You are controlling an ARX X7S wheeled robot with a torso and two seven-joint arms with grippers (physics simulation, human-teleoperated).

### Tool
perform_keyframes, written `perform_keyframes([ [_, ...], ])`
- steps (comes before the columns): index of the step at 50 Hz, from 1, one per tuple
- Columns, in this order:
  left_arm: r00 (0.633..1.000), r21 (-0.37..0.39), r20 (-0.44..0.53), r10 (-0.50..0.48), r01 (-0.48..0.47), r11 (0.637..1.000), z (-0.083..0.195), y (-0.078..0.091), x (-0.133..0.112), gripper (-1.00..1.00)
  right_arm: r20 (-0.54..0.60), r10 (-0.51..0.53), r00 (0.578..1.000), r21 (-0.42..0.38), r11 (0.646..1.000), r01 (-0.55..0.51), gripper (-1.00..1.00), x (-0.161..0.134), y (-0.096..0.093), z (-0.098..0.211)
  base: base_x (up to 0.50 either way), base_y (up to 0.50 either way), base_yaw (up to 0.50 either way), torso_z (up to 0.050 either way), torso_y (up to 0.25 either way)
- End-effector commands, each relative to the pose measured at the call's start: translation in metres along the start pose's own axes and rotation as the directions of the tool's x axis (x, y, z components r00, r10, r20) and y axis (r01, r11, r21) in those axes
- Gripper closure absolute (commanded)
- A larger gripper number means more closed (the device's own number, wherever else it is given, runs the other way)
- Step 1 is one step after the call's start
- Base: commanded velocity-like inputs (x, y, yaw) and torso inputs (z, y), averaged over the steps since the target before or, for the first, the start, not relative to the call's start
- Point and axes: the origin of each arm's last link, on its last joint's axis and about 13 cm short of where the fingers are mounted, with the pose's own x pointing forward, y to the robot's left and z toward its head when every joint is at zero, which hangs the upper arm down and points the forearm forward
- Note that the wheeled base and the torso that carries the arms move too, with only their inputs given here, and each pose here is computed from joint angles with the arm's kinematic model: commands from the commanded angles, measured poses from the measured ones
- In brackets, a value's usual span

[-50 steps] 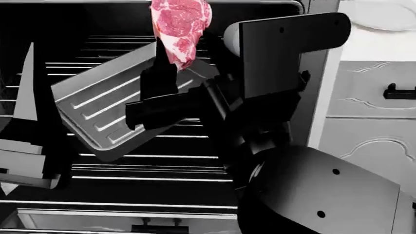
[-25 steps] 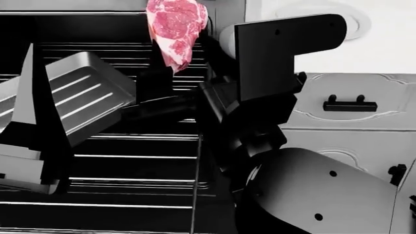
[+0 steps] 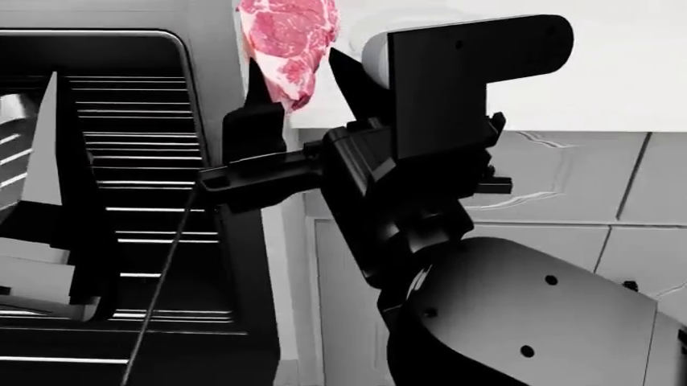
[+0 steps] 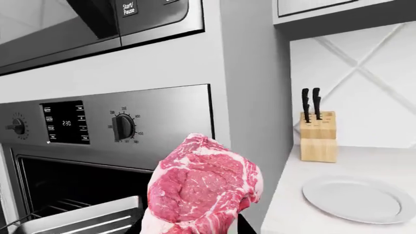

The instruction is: Pick the steak from the top rack in the oven and place it on the plate on the counter.

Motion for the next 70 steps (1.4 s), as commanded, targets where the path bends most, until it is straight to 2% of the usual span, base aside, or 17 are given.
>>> perform_keyframes([
  [1, 1.0, 0.001, 0.0, -0.001, 0.001, 1.0, 0.0, -0.0007, -0.0006, -1.0, 0.027, -0.001, 1.0, -0.014, 1.0, 0.002, 1.0, 0.0003, -0.0009, 0.0046, 0.0, -0.5, 0.0, 0.0, 0.0],
  [58, 1.0, -0.003, 0.006, 0.0, 0.0, 1.0, 0.0021, -0.0001, -0.0008, -1.0, 0.033, 0.011, 0.999, -0.019, 1.0, -0.011, 1.0, -0.0017, 0.003, 0.0025, 0.0, -0.5, 0.0, 0.0, 0.0],
  [65, 1.0, -0.005, 0.005, -0.002, 0.002, 1.0, 0.0015, -0.0005, -0.0014, -1.0, 0.074, 0.007, 0.997, -0.017, 1.0, -0.005, 1.0, -0.0026, 0.0034, 0.0057, 0.0, -0.06, 0.0, 0.0, 0.0],
  [70, 1.0, -0.005, 0.004, -0.004, 0.004, 1.0, 0.0017, -0.0005, -0.001, -1.0, 0.046, 0.005, 0.999, -0.022, 1.0, -0.004, 1.0, -0.0011, 0.0035, 0.0045, 0.3, -0.11, 0.0, 0.0, 0.0],
])
